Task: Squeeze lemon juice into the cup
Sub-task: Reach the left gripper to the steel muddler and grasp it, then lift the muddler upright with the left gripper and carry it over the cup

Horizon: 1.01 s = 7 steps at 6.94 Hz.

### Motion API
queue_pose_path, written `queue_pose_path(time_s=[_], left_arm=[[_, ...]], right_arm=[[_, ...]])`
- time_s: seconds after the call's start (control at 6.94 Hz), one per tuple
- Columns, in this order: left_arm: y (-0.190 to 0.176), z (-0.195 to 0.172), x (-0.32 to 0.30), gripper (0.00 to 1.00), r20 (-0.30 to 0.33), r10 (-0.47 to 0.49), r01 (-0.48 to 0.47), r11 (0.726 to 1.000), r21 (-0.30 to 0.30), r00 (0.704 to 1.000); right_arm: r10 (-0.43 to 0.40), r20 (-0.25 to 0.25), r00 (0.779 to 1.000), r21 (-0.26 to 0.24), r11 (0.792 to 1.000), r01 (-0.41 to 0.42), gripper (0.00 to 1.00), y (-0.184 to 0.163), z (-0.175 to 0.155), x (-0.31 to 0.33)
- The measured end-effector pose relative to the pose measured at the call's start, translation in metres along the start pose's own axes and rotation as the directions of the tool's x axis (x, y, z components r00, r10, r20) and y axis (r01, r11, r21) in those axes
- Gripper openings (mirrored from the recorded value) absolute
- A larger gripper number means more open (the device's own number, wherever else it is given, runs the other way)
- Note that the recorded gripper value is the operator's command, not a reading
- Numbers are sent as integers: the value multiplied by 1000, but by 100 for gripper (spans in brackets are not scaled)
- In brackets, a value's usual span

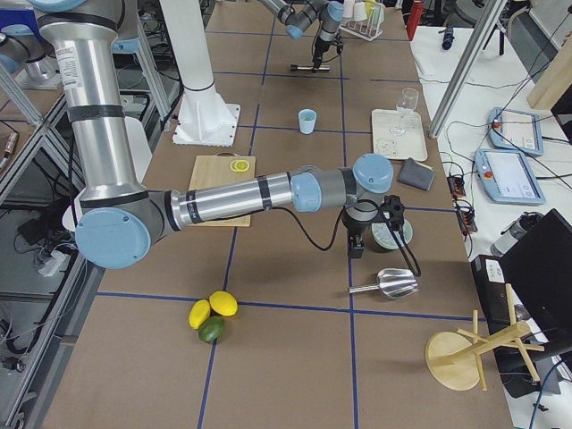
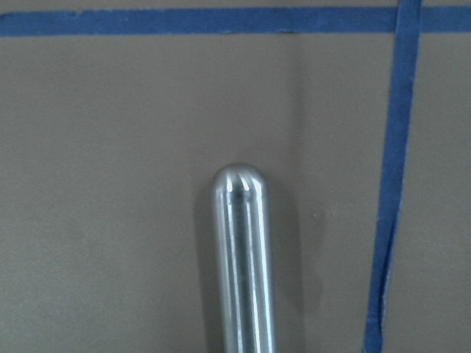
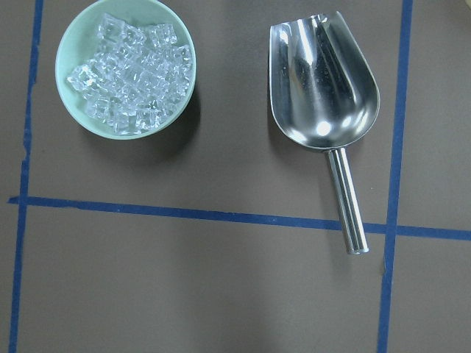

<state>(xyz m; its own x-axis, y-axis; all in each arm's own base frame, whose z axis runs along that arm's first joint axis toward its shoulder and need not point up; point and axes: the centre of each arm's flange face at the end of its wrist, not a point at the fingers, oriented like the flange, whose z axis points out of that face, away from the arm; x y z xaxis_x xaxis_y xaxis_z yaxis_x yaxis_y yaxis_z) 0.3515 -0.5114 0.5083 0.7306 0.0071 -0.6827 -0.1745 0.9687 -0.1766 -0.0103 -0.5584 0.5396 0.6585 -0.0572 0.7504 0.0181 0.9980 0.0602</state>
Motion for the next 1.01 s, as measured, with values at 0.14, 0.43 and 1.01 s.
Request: queue_pose_path(time_s=[0.14,0.43,1.01], left_arm=[[0,1,0,21,1,-10,10,1000,-1,1000],[0,-1,2,0,-2,-36,36,999,2,999],[15,-61,28,0,4,2,-2,990,143,1000]], right_arm=[[0,1,1000,1,1000,0,100,0,-1,0],[1,9,1000,2,1000,-1,100,1,-2,0],[6,18,1000,6,1000,-6,100,3,-5,5]])
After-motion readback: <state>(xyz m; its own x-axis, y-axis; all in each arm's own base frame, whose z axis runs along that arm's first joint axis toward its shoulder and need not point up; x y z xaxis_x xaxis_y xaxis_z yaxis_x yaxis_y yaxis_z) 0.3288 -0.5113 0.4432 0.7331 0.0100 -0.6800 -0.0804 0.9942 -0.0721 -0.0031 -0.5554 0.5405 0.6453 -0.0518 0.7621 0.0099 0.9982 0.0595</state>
